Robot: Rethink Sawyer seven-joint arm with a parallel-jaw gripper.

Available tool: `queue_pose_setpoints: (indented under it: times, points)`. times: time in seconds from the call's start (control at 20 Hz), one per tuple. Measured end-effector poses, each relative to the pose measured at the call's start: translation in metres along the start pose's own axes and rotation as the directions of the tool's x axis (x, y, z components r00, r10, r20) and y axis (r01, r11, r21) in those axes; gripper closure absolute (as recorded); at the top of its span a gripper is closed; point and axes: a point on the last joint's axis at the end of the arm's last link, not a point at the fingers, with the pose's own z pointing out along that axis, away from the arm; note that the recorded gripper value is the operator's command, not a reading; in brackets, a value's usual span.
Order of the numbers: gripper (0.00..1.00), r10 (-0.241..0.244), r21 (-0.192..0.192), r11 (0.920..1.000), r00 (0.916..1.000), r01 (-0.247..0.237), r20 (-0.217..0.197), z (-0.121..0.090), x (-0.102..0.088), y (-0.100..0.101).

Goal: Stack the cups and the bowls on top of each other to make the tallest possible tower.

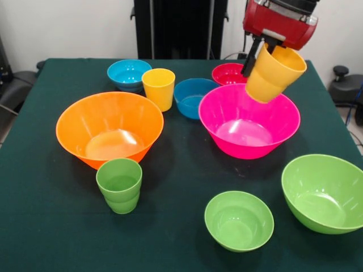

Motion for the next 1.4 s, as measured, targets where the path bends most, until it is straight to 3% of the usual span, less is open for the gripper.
queue_pose_setpoints:
  times: [1.4]
  points:
    - [1.0, -0.027, 0.046, 0.9986, 0.9996, 0.027, 0.0, 0.046, 0.003, 0.001]
